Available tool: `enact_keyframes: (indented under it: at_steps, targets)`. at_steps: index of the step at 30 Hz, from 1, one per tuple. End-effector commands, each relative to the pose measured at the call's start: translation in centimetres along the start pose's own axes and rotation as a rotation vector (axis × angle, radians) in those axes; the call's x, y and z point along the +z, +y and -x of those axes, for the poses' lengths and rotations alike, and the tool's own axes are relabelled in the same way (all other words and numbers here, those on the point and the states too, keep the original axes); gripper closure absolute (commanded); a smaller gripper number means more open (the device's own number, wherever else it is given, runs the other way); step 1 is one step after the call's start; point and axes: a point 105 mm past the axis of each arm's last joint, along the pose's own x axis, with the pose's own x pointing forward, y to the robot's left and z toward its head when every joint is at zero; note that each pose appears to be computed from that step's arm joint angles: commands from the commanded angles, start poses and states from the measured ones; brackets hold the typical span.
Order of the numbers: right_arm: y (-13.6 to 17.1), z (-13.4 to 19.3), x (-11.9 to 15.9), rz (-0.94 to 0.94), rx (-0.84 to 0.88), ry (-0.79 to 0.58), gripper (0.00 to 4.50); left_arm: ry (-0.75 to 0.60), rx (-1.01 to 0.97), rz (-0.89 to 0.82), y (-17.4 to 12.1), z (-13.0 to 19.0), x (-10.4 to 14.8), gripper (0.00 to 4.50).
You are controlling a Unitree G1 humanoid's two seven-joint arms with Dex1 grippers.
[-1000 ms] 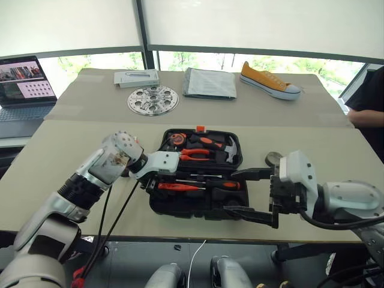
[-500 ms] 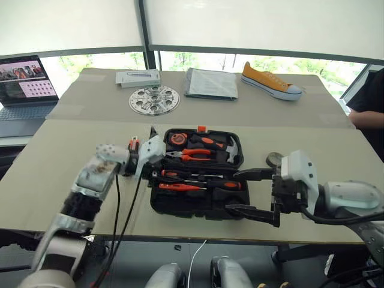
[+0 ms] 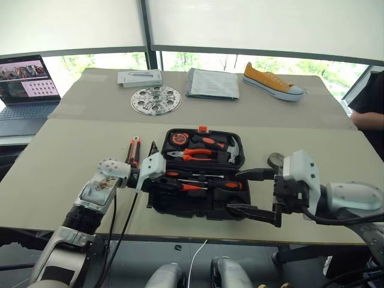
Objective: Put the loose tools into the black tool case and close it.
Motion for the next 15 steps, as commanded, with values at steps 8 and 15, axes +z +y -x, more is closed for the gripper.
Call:
enact_keyframes:
  at_steps: [8,15]
  targets:
    - [0.7,0.1,0.5,0.026,0.028,0.001,0.00,0.087,0.012,-0.028,-0.1,-0.2,-2.2,4.43]
    - [1.0,-0.3,0.7,0.041,0.052,-0.012,0.00,0.031,0.091,0.014,0.3,2.2,-0.7,4.43]
